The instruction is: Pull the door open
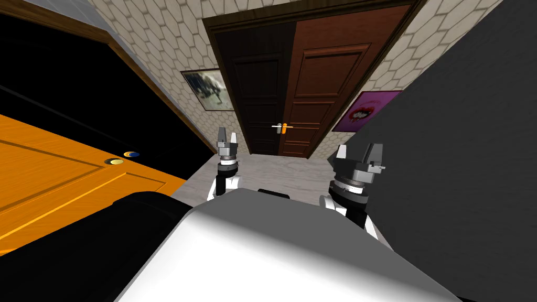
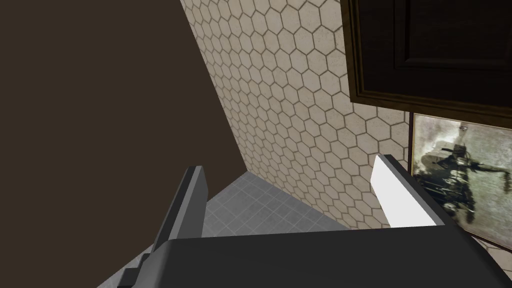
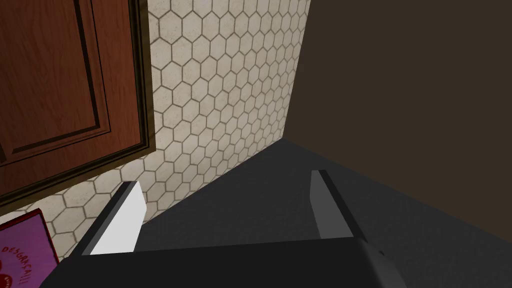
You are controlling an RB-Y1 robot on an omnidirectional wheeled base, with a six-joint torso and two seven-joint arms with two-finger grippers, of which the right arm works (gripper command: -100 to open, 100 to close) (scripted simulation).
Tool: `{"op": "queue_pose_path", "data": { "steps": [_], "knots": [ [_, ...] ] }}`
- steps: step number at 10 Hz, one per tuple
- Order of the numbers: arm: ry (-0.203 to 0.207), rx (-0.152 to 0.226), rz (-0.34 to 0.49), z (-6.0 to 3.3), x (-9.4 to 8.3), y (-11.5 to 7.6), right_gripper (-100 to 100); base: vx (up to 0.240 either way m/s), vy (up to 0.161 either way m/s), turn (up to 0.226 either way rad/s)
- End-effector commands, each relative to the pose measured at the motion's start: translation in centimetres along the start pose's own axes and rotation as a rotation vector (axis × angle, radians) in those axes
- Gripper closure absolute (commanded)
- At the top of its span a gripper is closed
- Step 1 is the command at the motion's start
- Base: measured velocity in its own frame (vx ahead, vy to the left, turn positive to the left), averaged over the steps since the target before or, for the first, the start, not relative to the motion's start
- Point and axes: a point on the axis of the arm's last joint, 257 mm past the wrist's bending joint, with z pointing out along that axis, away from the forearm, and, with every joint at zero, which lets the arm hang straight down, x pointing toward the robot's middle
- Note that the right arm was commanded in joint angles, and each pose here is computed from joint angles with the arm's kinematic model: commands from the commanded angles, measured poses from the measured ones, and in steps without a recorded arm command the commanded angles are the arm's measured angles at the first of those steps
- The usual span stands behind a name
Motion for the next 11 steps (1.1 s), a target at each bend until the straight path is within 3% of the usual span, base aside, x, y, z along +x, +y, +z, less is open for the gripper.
{"op": "queue_pose_path", "data": {
  "steps": [1, 3, 9, 10, 11],
  "knots": [
    [0.005, 0.025, -0.003, -0.21, -0.1, -1.3, -100, 0.101, 0.030, 0.075],
    [0.008, 0.048, -0.005, -0.41, -0.3, -2.4, -100, 0.147, 0.020, 0.050],
    [0.014, 0.172, -0.018, -1.73, -1.5, -8.3, -100, 0.156, 0.016, 0.080],
    [0.014, 0.172, -0.018, -1.73, -1.5, -8.3, -100, 0.096, 0.013, 0.033],
    [0.013, 0.203, -0.022, -2.12, -1.9, -9.8, -100, 0.110, 0.012, 0.074]
  ]
}}
